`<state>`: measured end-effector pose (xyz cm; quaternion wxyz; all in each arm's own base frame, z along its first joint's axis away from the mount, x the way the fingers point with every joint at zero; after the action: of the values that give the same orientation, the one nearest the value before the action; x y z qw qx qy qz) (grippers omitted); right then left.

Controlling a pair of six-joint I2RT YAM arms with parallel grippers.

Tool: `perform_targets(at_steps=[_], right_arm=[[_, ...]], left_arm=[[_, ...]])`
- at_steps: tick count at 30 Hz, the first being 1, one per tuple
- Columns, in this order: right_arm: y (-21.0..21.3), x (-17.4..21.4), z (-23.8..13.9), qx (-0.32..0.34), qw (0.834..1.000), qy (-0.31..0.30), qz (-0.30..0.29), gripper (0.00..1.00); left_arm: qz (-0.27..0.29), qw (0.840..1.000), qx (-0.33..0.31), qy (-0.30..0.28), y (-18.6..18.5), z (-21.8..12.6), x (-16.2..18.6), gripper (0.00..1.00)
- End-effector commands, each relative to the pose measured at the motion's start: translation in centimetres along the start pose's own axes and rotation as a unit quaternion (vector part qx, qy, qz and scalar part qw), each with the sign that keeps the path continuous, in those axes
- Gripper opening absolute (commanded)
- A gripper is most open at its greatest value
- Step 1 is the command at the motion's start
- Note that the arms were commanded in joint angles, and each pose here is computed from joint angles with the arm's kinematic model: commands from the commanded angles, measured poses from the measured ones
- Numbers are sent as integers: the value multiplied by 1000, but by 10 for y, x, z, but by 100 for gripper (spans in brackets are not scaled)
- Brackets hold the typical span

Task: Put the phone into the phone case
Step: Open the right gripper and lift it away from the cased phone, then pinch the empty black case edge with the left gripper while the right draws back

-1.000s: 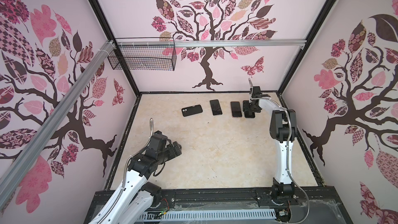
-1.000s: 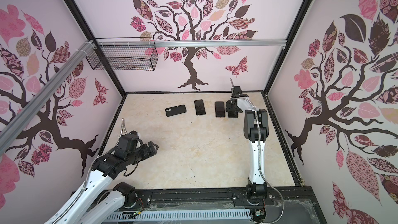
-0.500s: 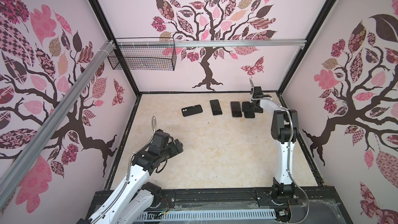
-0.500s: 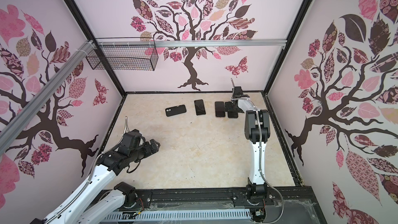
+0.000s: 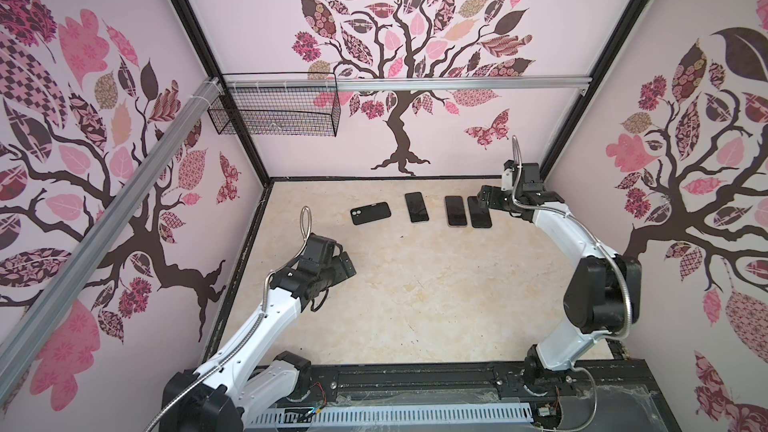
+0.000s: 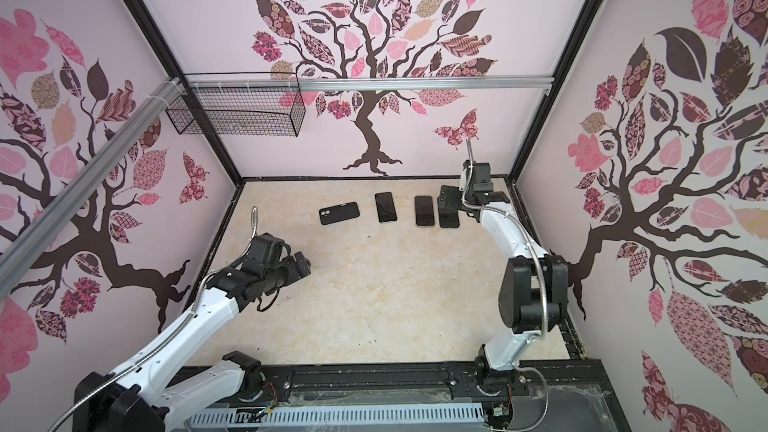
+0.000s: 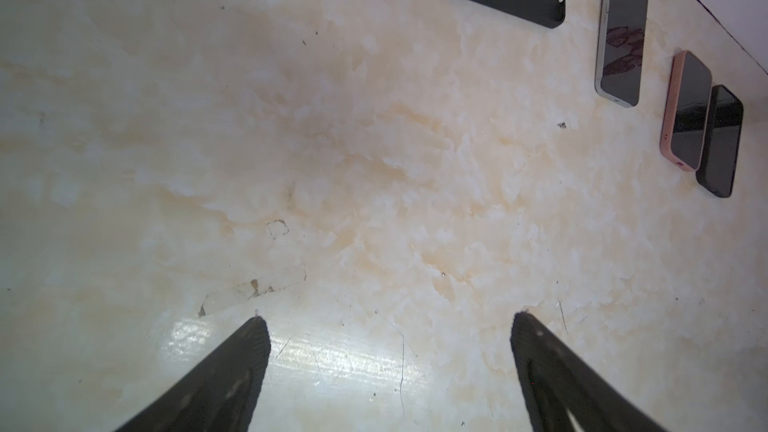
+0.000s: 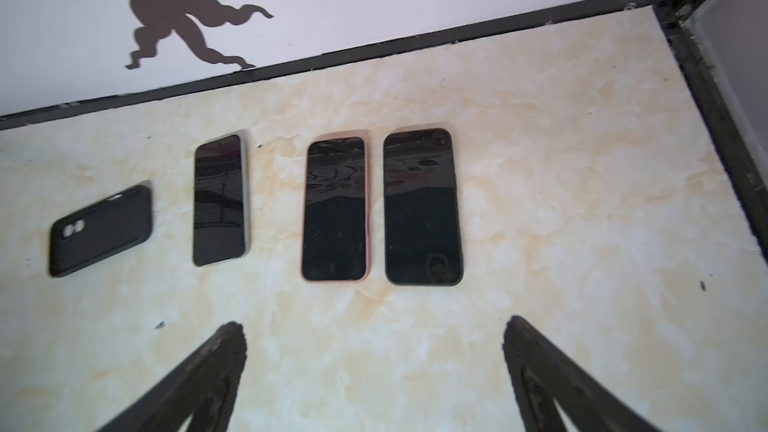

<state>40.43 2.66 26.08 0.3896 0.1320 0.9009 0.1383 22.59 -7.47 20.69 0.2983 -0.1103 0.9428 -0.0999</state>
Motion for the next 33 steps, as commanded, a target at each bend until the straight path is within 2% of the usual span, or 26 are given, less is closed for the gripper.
perform_targets(at_steps=[1,7,15,24,28,33], right_arm=[[10,11,-31,-71,997,-26,19,98],[19,52,-69,-149,988,-25,5,96],[17,94,-99,-216,975,-45,13,94],[21,119,-99,-216,976,-8,4,94],[20,124,-99,-219,976,-3,4,94],[19,128,-100,-221,975,5,7,94]], left_arm=[[-13,999,18,-48,-5,1,-38,92],[-44,998,17,-47,4,29,-75,86],[-4,1000,5,-22,-7,77,-123,80],[31,999,-36,27,-18,141,-170,68],[29,997,-60,37,-17,163,-178,66],[21,996,-65,48,-17,191,-181,58]])
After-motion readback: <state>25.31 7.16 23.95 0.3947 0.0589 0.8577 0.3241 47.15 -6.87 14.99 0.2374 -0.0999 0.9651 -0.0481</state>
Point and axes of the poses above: each gripper's point midway between its finger pads, its own z axis out along the fingers, its own y axis along the line the jaws close on, x = y × z, the point moved 9 cm from there along -z, back along the fingers, and after that the axes turned 10 degrees about z, right-handed, at the moved point
